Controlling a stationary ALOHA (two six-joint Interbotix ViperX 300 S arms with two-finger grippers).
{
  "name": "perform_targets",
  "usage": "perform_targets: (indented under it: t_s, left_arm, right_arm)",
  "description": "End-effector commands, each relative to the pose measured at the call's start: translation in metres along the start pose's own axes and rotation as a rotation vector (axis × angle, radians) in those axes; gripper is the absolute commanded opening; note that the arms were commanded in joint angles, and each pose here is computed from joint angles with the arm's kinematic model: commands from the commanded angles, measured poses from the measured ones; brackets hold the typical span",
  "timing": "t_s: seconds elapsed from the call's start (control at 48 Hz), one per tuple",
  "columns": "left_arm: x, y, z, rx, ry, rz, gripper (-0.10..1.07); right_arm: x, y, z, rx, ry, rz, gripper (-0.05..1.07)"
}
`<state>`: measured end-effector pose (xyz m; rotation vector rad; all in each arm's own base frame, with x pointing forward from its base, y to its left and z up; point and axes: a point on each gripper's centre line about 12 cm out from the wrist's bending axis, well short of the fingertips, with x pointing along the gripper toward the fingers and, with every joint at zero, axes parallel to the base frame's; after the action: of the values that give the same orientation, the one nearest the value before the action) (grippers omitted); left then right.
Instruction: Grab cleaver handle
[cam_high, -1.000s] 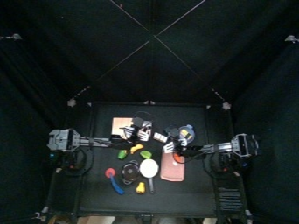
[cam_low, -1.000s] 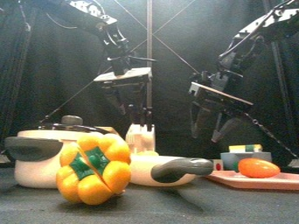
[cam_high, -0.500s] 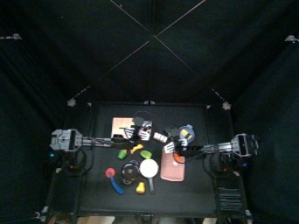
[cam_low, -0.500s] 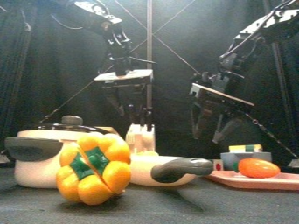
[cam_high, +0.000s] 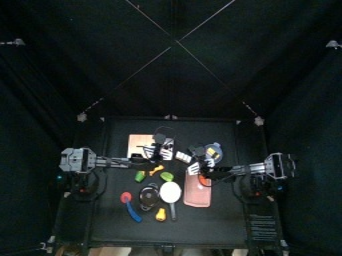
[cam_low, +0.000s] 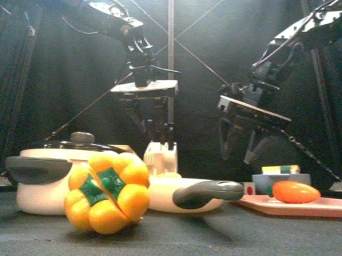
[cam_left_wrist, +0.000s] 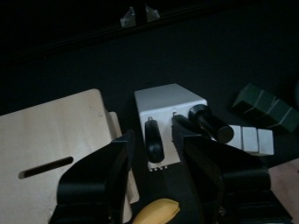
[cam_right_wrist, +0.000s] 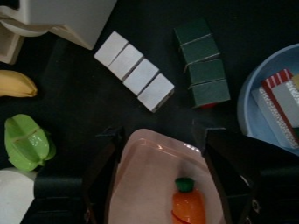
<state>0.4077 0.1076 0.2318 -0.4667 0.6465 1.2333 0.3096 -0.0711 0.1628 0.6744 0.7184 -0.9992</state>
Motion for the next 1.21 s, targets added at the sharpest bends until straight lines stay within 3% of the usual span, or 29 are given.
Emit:
perform_targets:
  t_s: [0.0,0.188,0.958,1.188]
  left_arm:
    - [-0.007,-0.002,0.01,-0.022,-0.013,-0.011,0.71]
    - [-0.007,0.0,0.01,-0.019,-0.014,0.007,0.58]
    - [-0.027,0.003,0.019,-0.015,-0.032,-0.037,0.58]
    - [-0.025,0.005,0.019,-0.001,-0.031,-0.02,0.57]
  right_arm:
    - [-0.009,0.003,0.007,0.016,-0.017,0.03,0.94]
    - [-0.008,0.003,0.007,0.015,-0.017,0.028,0.94]
    - [-0.008,0.003,0.007,0.015,-0.015,0.026,0.94]
    - [-0.008,0.003,0.007,0.016,-0.015,0.024,0.94]
